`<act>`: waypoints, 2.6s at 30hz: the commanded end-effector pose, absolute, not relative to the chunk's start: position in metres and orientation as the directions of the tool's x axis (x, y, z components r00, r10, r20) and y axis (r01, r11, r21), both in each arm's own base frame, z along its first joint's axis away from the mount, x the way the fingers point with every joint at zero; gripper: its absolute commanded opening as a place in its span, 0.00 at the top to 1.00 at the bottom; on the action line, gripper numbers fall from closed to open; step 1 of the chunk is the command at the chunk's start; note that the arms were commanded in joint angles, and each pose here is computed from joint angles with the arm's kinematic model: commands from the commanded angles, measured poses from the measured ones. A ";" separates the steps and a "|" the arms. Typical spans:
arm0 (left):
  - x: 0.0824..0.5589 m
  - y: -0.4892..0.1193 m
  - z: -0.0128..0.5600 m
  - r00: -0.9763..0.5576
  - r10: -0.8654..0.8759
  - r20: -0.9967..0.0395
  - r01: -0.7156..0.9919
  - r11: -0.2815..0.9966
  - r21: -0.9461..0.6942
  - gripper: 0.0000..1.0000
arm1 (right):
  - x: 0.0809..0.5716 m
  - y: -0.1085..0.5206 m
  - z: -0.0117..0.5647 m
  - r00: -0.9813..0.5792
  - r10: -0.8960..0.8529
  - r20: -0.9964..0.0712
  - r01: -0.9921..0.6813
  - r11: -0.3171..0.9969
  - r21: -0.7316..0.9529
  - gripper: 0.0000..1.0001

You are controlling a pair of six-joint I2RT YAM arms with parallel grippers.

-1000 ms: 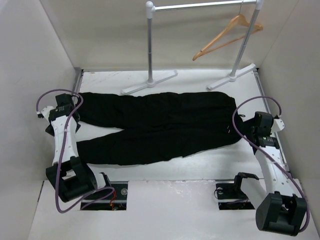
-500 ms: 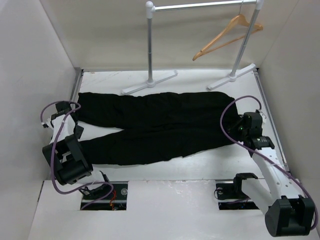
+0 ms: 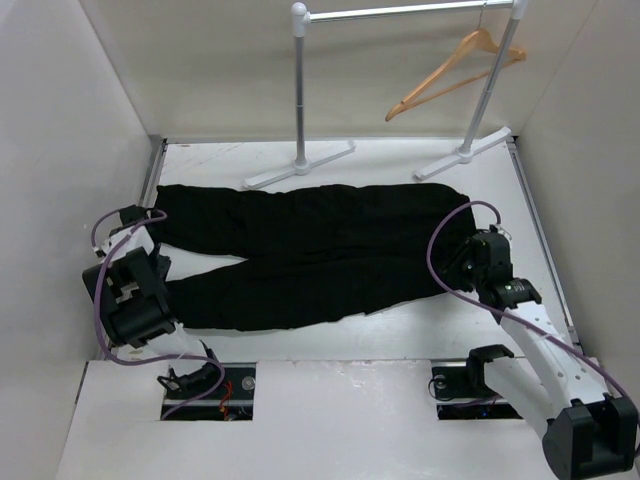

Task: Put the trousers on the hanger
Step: Flatten out the trousers at the center of the board.

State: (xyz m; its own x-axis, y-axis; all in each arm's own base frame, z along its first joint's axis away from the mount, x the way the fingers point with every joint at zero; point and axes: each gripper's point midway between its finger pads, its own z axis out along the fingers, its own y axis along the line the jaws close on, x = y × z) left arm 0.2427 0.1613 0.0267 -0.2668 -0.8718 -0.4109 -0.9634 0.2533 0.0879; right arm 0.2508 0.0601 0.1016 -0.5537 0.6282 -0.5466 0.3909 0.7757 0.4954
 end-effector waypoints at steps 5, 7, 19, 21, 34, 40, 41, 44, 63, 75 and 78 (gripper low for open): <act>0.245 0.163 0.032 -0.236 -0.873 -0.426 -0.970 0.234 0.057 0.95 | 0.254 0.064 0.113 -0.550 0.616 -0.564 0.348 0.783 0.516 0.56; 0.238 0.160 0.044 -0.217 -0.865 -0.452 -0.973 0.230 0.027 1.00 | 0.254 0.063 0.115 -0.546 0.618 -0.566 0.346 0.782 0.519 0.55; 0.134 0.117 0.170 -0.132 -0.753 -0.645 -0.972 0.227 -0.067 1.00 | 0.251 0.060 0.110 -0.523 0.656 -0.544 0.374 0.750 0.545 0.50; 0.112 0.112 0.187 -0.105 -0.746 -0.658 -0.975 0.208 -0.080 1.00 | 0.251 0.063 0.109 -0.529 0.648 -0.547 0.364 0.756 0.544 0.50; 0.037 0.099 0.285 -0.167 -0.715 -0.679 -0.980 0.197 0.034 1.00 | 0.254 0.064 0.110 -0.535 0.630 -0.563 0.362 0.773 0.521 0.47; 0.112 0.121 0.228 -0.213 -0.734 -0.645 -0.970 0.238 0.049 1.00 | 0.268 0.040 0.113 -0.501 0.650 -0.572 0.428 0.760 0.489 0.45; 0.126 0.127 0.222 -0.214 -0.724 -0.656 -0.970 0.234 0.057 1.00 | 0.270 0.033 0.109 -0.493 0.658 -0.569 0.455 0.753 0.476 0.44; 0.167 0.147 0.201 -0.164 -0.714 -0.681 -0.981 0.188 0.039 1.00 | 0.277 0.016 0.103 -0.474 0.672 -0.569 0.511 0.736 0.444 0.39; 0.269 0.202 0.078 -0.296 -0.765 -0.572 -0.950 0.174 0.259 1.00 | 0.462 -0.018 0.088 -0.435 0.695 -0.573 0.537 0.711 0.455 0.36; 0.281 0.181 0.080 -0.293 -0.776 -0.559 -0.956 0.254 0.148 0.99 | 0.474 -0.024 0.060 -0.427 0.788 -0.443 0.590 0.614 0.524 0.92; 0.284 0.170 0.078 -0.323 -0.774 -0.545 -0.945 0.296 0.139 0.98 | 0.484 -0.057 0.078 -0.334 0.829 -0.448 0.623 0.551 0.555 0.98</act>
State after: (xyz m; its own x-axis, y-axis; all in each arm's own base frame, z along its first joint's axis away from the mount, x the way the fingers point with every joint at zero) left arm 0.2808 0.1808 0.0705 -0.3024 -0.7849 -0.5408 -0.9532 0.2490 0.1716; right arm 0.4562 -0.0218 0.0433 -0.4659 0.7812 -0.4154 0.6181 0.6233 0.4790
